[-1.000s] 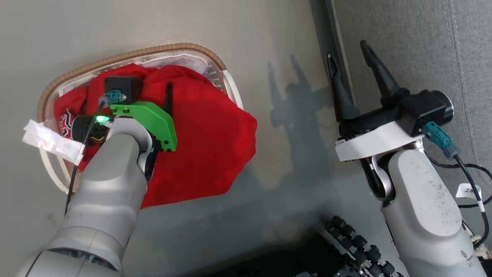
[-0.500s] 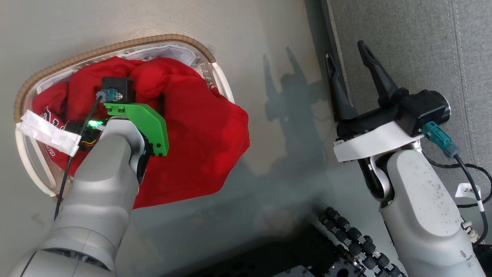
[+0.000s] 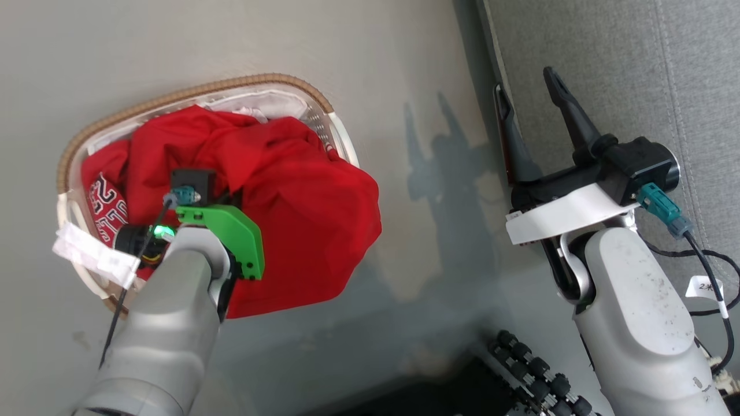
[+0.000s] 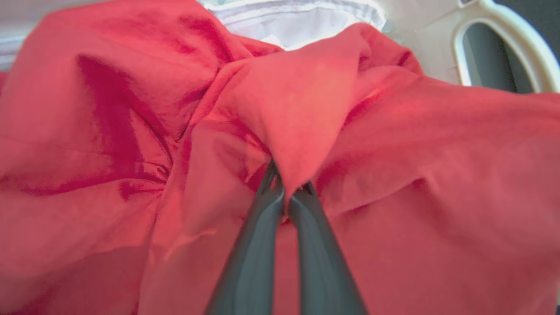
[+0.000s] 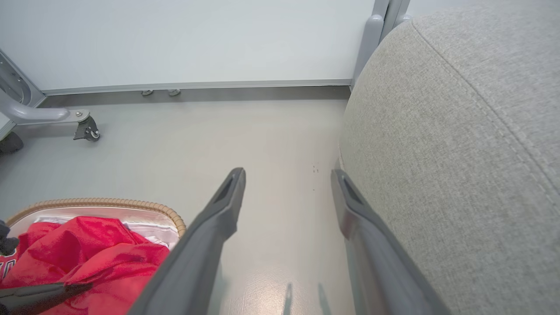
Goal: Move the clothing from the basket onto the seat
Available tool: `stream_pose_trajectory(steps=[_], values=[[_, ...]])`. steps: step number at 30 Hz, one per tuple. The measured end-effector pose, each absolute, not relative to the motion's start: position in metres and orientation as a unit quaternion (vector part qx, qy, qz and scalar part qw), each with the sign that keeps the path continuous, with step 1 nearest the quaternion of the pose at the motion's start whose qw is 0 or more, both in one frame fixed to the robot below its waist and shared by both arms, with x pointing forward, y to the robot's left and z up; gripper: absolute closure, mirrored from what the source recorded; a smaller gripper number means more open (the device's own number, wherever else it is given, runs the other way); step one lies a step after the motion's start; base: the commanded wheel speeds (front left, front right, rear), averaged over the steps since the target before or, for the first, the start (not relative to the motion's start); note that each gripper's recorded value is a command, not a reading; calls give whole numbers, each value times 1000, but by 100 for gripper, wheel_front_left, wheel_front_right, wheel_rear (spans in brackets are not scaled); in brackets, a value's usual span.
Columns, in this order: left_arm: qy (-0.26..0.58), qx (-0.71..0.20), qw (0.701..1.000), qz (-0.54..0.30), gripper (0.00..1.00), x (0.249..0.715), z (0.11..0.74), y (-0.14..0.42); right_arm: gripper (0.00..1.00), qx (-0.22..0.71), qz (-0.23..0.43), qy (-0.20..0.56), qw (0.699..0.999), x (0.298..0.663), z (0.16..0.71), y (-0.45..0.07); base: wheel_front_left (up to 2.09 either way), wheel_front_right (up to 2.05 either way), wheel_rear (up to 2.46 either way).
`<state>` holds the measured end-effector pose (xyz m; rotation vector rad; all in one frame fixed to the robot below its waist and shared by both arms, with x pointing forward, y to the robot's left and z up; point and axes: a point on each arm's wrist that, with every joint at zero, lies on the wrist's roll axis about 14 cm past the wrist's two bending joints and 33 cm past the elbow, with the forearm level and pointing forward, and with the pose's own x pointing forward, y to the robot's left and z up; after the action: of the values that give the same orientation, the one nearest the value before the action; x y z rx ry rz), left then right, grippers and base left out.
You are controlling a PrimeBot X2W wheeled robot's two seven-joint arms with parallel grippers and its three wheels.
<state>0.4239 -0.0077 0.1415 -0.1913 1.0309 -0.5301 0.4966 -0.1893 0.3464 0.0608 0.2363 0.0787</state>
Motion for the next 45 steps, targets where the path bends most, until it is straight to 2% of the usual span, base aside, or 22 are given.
stream_pose_trajectory(steps=[8, 12, 26, 35, 45], values=[[429, -108, 858, -260, 100, 425, 189, -13, 0, 38, 52, 99, 993, 489, 372, -177, 0, 0, 0], [375, -125, 883, -253, 100, 443, 225, -7, 0, 43, 60, 89, 993, 482, 387, -169, 0, 0, 0], [188, -150, 943, -231, 100, 461, 361, 16, 0, 57, 85, 55, 993, 448, 432, -144, 0, 0, 0], [76, -155, 956, -237, 100, 455, 446, 21, 0, 68, 105, 40, 991, 422, 452, -128, 0, 0, 0], [-31, -160, 954, -254, 100, 433, 529, 20, 0, 75, 120, 18, 990, 390, 474, -116, 0, 0, 0]])
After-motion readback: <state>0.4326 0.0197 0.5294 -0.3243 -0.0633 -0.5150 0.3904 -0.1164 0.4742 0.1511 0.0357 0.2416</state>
